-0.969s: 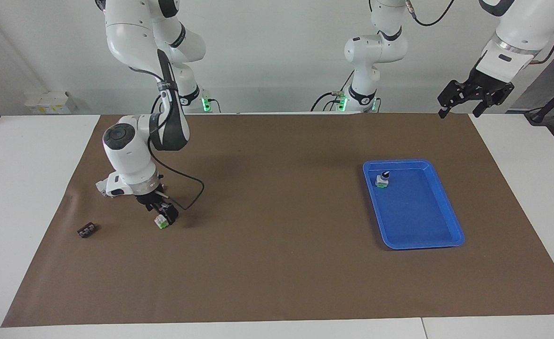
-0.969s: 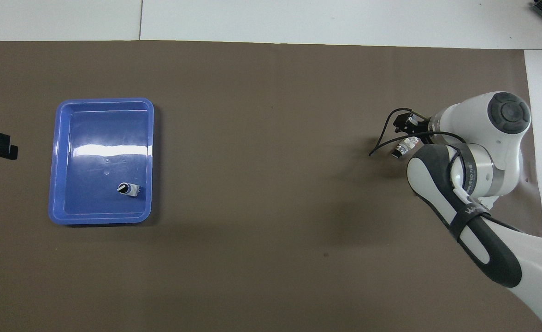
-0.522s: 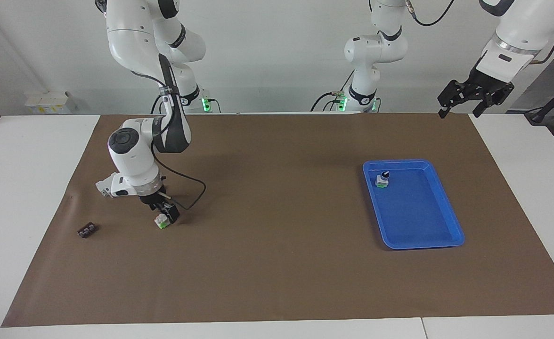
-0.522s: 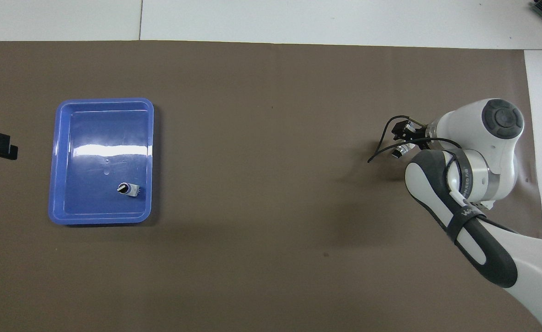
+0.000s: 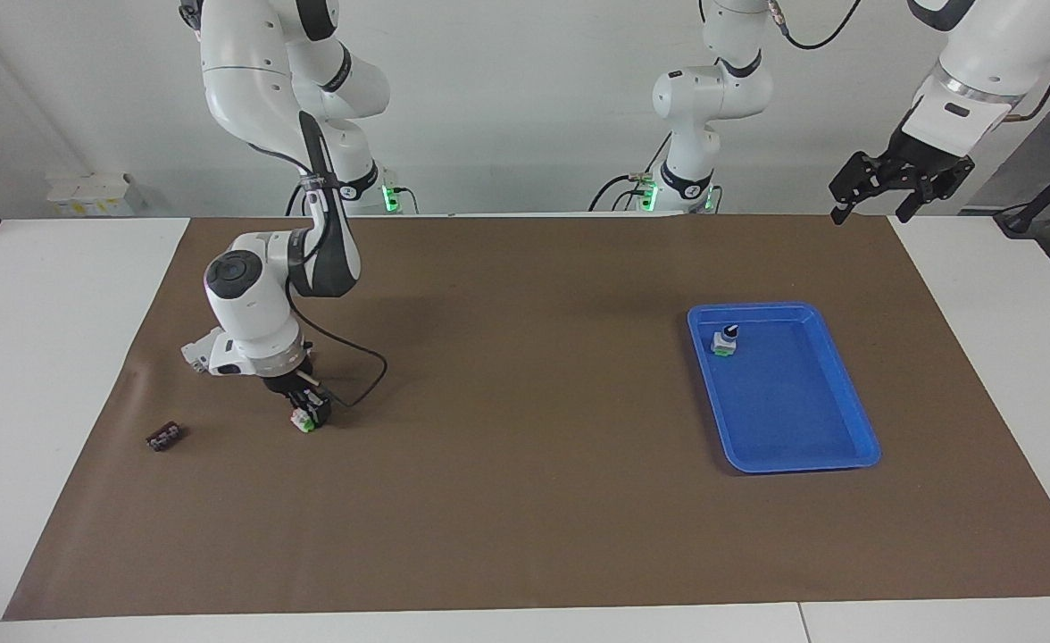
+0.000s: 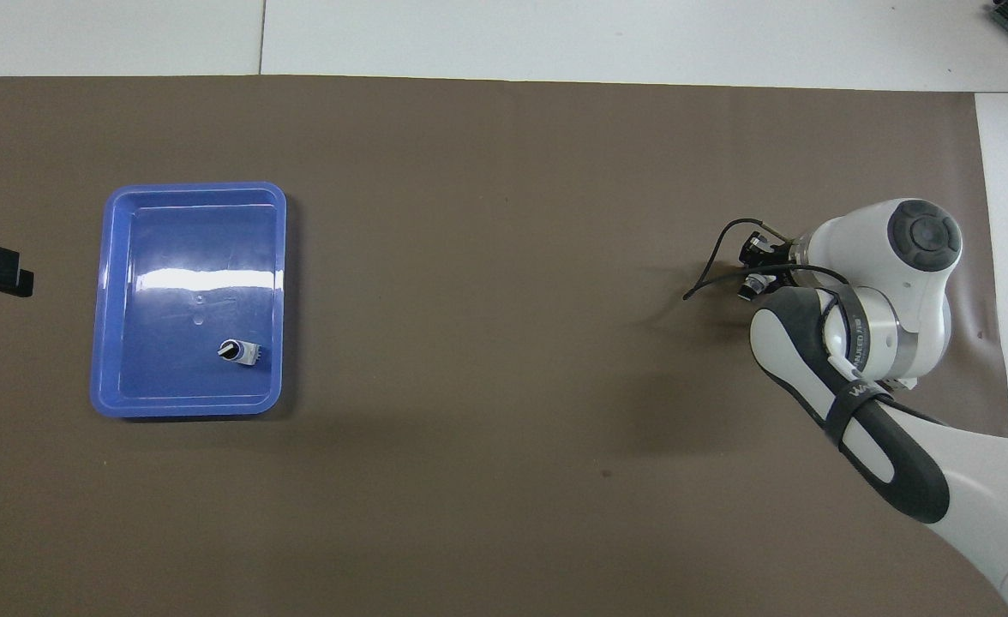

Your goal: Turn and place switch with both arms

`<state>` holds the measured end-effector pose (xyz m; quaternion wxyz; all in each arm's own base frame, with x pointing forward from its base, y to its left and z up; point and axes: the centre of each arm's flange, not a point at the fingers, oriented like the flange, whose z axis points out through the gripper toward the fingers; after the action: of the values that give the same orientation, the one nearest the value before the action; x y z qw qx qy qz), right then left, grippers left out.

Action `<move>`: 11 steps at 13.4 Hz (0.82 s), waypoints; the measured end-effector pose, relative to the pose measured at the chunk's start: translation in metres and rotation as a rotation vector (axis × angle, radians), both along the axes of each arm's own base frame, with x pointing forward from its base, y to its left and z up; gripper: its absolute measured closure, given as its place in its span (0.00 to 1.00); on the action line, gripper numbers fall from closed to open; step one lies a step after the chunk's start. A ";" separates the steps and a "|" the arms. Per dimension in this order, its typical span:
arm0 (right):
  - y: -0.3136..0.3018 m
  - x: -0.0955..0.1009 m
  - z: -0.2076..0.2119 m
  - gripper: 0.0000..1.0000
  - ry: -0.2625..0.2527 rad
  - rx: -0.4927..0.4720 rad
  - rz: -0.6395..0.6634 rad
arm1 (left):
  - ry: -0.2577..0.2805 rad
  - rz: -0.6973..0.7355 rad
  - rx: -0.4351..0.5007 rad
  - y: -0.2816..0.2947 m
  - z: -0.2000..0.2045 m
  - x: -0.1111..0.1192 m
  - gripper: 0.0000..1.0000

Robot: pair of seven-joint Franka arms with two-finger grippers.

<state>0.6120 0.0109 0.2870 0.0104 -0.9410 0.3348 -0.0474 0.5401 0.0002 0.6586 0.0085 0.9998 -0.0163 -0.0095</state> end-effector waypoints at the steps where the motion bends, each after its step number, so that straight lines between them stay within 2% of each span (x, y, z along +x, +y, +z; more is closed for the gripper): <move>1: 0.001 0.001 0.003 0.66 -0.002 0.001 0.000 | 0.000 0.000 0.000 0.000 0.000 0.000 0.00; 5: 0.013 0.008 0.014 0.66 0.015 0.034 -0.013 | -0.001 0.001 0.000 0.000 0.000 0.000 0.00; 8: 0.043 0.019 0.044 0.66 0.049 0.162 -0.104 | -0.001 0.002 0.000 0.001 0.000 0.000 0.00; 11: 0.085 0.026 0.099 0.66 0.086 0.272 -0.227 | -0.001 0.002 0.000 0.001 0.000 0.000 0.00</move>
<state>0.6377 0.0960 0.3859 0.1178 -0.8883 0.4423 0.0378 0.5398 0.0011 0.6591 0.0084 0.9998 -0.0153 -0.0090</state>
